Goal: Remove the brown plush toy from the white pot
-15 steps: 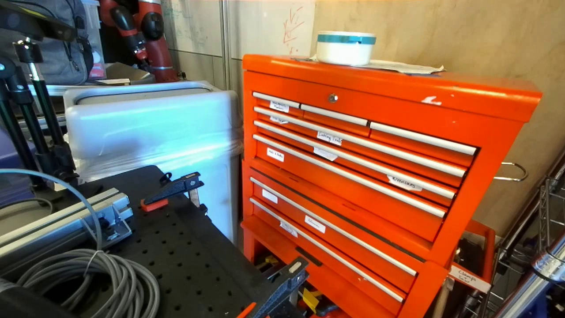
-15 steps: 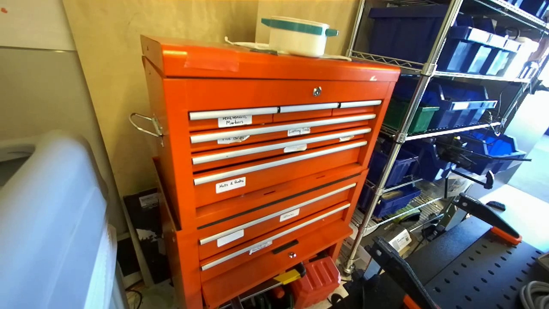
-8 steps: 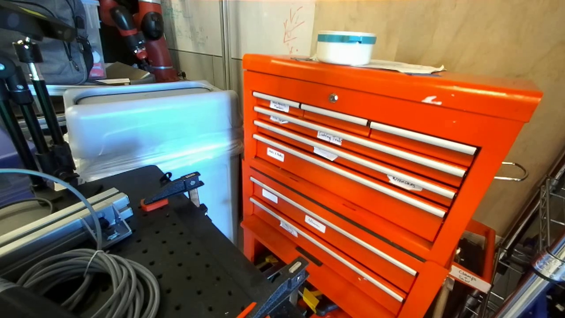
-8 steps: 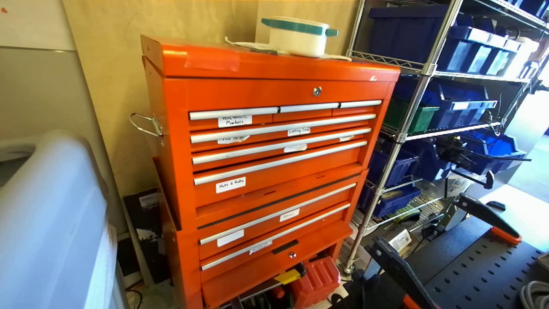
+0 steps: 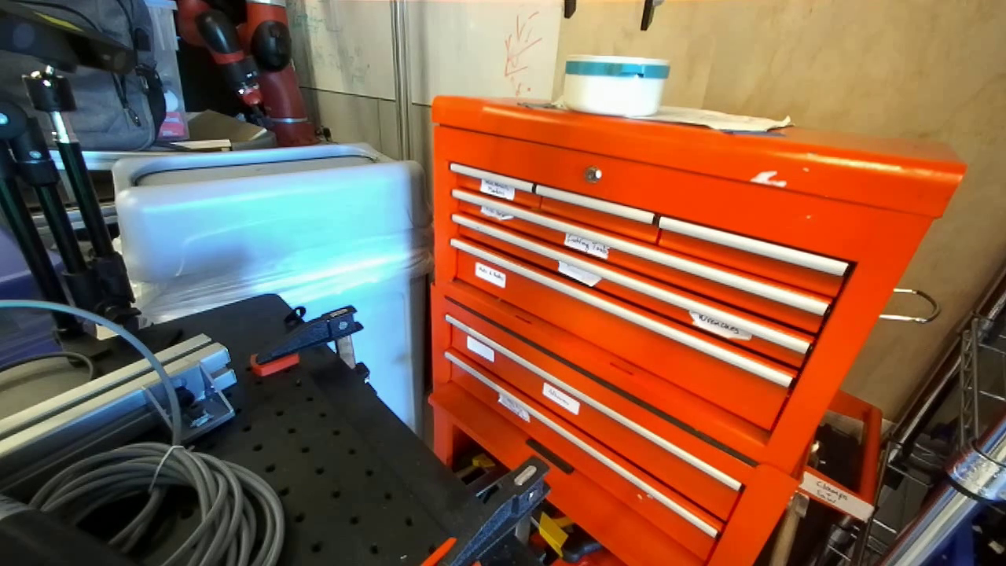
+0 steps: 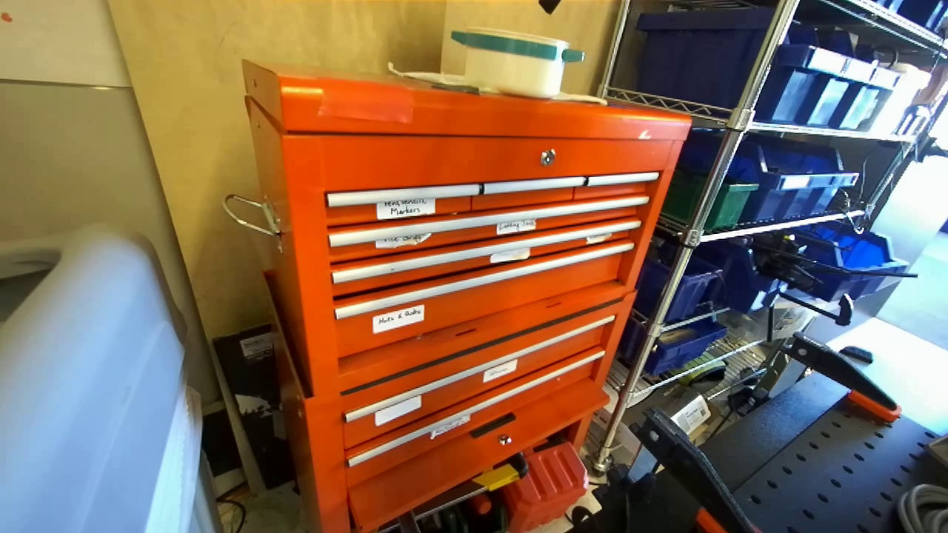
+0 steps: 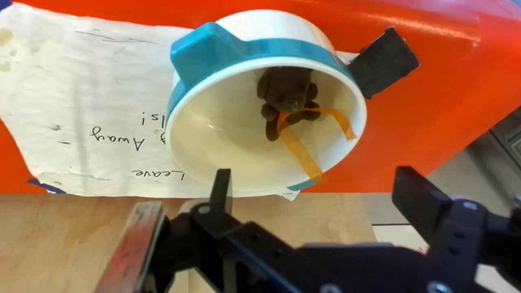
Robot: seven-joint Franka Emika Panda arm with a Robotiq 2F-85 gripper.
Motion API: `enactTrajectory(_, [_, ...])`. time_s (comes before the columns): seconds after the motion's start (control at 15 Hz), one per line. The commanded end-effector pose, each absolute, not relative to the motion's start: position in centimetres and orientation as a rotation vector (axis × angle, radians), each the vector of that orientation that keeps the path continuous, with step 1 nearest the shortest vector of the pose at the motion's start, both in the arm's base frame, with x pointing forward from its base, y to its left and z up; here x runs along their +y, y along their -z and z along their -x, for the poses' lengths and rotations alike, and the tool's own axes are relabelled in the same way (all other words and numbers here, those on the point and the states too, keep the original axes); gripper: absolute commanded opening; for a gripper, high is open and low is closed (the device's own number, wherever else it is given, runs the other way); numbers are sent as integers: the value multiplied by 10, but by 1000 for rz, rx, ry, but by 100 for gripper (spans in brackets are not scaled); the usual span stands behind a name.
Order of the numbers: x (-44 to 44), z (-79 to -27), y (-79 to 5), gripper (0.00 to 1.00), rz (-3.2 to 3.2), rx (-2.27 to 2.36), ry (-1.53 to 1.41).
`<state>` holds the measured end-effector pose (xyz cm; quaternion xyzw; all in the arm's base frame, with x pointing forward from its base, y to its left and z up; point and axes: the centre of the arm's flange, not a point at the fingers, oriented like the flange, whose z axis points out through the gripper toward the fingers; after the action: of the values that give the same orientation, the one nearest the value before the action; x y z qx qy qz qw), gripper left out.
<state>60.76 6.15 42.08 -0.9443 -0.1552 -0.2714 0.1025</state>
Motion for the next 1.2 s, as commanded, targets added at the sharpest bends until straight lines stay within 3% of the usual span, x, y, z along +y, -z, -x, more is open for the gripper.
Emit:
enactTrajectory(0.0, [64,-622,-413,100,2786,-524,781])
enactTrajectory(1.13, [54,-633,-398,100,2825,-570,719])
